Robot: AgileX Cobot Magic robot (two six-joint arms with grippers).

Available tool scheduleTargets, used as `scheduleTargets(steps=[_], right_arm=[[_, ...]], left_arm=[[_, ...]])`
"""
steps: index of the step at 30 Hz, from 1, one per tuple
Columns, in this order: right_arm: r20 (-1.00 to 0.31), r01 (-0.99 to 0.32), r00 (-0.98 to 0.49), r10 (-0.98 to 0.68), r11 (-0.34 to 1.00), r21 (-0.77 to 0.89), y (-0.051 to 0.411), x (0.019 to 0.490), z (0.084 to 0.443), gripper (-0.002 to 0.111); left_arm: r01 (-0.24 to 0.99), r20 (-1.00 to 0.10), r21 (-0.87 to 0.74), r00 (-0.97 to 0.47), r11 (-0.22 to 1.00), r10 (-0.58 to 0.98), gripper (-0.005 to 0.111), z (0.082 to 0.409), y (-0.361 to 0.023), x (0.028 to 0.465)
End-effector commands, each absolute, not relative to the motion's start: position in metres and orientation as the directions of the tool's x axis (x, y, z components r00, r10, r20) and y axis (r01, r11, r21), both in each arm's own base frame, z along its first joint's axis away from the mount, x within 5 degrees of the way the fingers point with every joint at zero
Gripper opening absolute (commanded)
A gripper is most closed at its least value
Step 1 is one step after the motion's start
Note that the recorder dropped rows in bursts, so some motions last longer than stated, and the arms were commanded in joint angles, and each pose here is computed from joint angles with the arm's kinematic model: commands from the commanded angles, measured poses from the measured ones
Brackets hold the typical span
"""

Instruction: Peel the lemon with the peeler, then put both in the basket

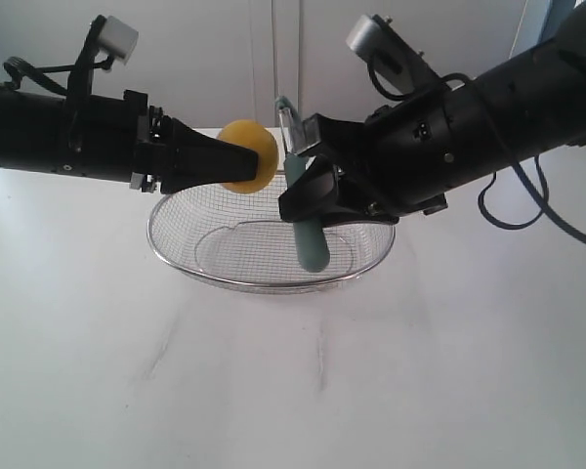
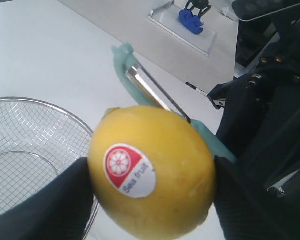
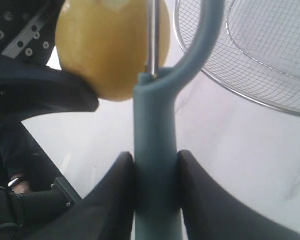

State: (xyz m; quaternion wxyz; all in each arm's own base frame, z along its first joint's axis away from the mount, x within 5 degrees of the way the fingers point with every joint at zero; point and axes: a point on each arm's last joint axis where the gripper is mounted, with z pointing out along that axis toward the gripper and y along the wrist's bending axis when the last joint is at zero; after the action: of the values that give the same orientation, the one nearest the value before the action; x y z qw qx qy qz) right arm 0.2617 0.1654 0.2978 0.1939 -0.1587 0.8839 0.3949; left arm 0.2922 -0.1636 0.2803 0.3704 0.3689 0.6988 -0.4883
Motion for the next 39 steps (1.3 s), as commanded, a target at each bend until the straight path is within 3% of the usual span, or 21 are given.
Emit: scheduleTargets(steps=[1, 12, 20, 27, 39], right_arm=[[-0.474, -0.438, -0.87, -0.133, 0.65, 0.621, 0.163, 0.261, 0.298, 0.0], [-0.465, -0.443, -0.868, -0.171, 0.689, 0.574, 0.16, 0.262, 0.292, 0.0], [-0.368, -0.391, -0.91, -0.19, 0.688, 0.612, 0.166, 0.271, 0.267, 0.0], [-0.317, -0.388, -0.92, -0.23, 0.639, 0.664, 0.173, 0.271, 0.256, 0.0], [-0.345, -0.434, -0.901, -0.263, 0.551, 0.712, 0.179, 0.268, 0.261, 0.0]], left_arm=[[0.879, -0.882, -0.418, -0.454, 0.23, 0.13, 0.0, 0.285, -0.164, 0.29], [0.877, -0.88, -0.422, -0.458, 0.23, 0.129, 0.0, 0.285, -0.164, 0.29], [0.877, -0.88, -0.422, -0.458, 0.23, 0.129, 0.0, 0.285, -0.164, 0.29], [0.877, -0.88, -0.422, -0.458, 0.23, 0.129, 0.0, 0.285, -0.164, 0.29], [0.879, -0.882, -0.418, -0.453, 0.23, 0.13, 0.0, 0.285, -0.164, 0.29]])
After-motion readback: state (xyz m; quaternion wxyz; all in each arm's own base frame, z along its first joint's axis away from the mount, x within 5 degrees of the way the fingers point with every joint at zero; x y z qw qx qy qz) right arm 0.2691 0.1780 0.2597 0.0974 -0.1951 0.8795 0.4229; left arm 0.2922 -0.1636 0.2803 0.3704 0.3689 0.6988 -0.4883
